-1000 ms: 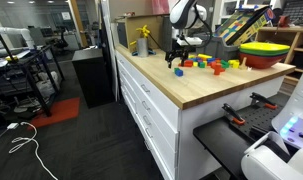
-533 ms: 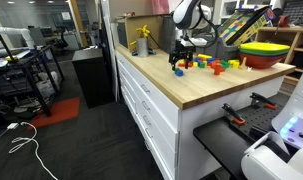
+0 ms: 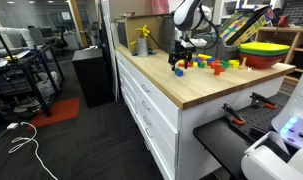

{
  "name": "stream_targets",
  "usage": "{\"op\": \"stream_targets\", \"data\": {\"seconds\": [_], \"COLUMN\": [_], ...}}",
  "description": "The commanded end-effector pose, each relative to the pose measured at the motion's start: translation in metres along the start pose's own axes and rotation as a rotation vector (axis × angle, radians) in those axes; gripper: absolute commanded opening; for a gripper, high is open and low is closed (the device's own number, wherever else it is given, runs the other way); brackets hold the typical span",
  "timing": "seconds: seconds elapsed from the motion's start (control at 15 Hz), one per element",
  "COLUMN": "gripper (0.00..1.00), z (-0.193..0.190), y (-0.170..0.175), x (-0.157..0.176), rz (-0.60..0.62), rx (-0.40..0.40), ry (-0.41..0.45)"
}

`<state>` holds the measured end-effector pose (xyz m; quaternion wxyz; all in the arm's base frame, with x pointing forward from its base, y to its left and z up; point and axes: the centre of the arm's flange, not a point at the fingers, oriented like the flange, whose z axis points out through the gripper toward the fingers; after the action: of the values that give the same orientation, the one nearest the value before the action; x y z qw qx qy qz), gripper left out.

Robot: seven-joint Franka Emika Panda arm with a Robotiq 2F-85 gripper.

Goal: Move the blue and green cubes forward, then stack them

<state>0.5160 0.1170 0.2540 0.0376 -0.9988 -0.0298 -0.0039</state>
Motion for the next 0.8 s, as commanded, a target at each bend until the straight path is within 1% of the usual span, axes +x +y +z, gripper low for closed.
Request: {"op": "stream_targets", "data": {"seconds": [0.0, 0.27, 0.73], "gripper": [1.0, 1.0, 1.0], "z": [-0.002, 0.003, 0.01], "y": [0.004, 0.005, 0.008], "x": [-0.001, 0.002, 0.004], "rz": [0.009, 0.016, 0.065], "rx": [-0.028, -0.049, -0.074], "ry": [0.038, 0.046, 0.07]}}
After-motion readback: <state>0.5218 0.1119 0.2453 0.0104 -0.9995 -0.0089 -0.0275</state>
